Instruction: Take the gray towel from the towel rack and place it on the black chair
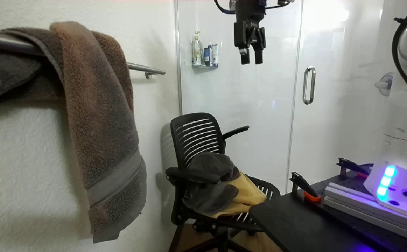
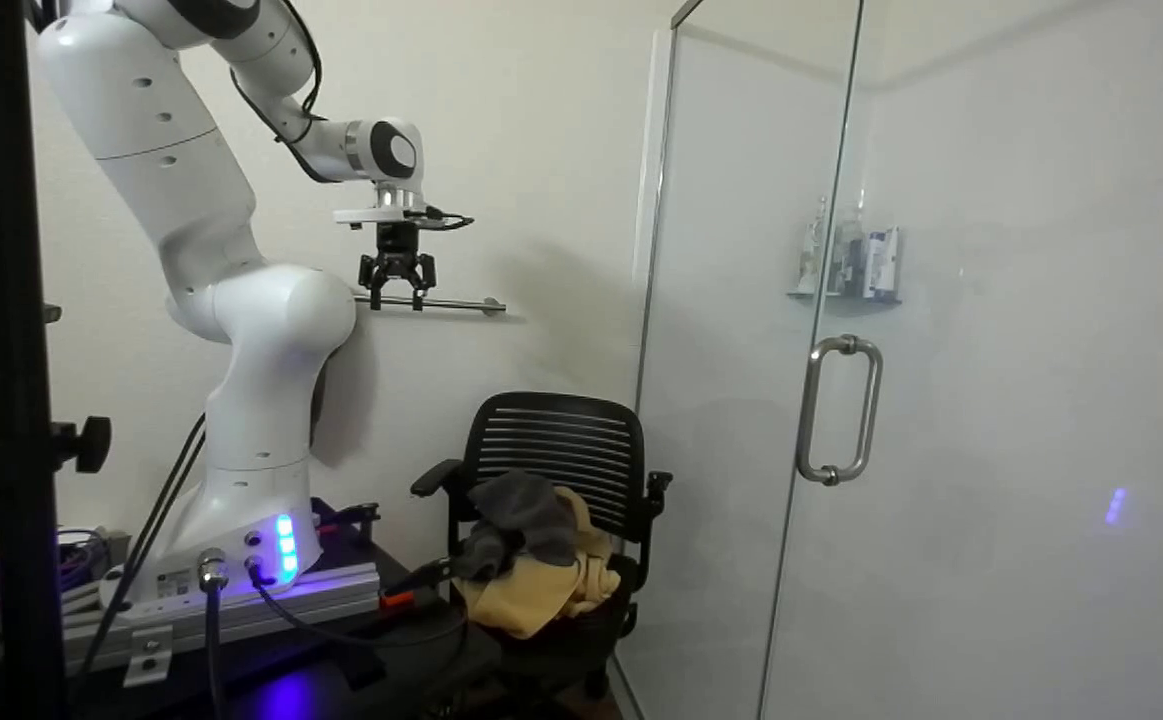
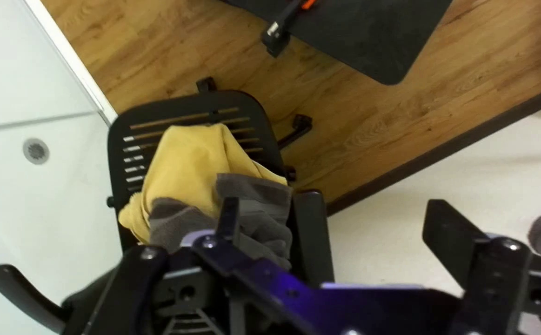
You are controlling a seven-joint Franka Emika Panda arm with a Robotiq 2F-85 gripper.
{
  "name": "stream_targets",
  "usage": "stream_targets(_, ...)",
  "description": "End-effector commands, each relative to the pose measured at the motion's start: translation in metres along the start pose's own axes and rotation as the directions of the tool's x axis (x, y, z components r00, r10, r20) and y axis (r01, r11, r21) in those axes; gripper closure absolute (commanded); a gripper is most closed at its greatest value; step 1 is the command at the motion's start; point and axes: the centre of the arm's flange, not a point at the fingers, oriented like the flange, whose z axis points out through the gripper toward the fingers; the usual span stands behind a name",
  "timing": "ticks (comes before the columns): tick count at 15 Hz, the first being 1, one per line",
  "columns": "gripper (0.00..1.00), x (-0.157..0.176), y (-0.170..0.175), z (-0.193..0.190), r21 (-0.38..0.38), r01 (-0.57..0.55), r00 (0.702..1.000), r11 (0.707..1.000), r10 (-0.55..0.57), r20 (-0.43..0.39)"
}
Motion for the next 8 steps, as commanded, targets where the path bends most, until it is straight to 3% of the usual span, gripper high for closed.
stream_targets(1, 0.00, 0.001, -0.035, 0.001, -0.031, 0.150, 0.988, 0.988, -0.151, -0.016)
stream_targets(3, 0.00, -0.004, -0.037, -0.004, -0.107, 0.134, 0.991, 0.985, -0.136, -0.011)
stream_targets(4, 0.00, -0.004, -0.038, -0.003, -0.054, 0.128, 0.991, 0.990, -0.130, -0.031)
stream_targets(6, 0.00, -0.005, -0.041, -0.002, -0.089, 0.135, 0.990, 0.987, -0.138, -0.030)
stream_targets(7, 0.00, -0.003, -0.042, 0.004, -0.092, 0.173, 0.985, 0.981, -0.173, 0.011)
stream_targets(8, 0.00, -0.001, -0.048, 0.007, -0.048, 0.223, 0.975, 0.974, -0.224, -0.012)
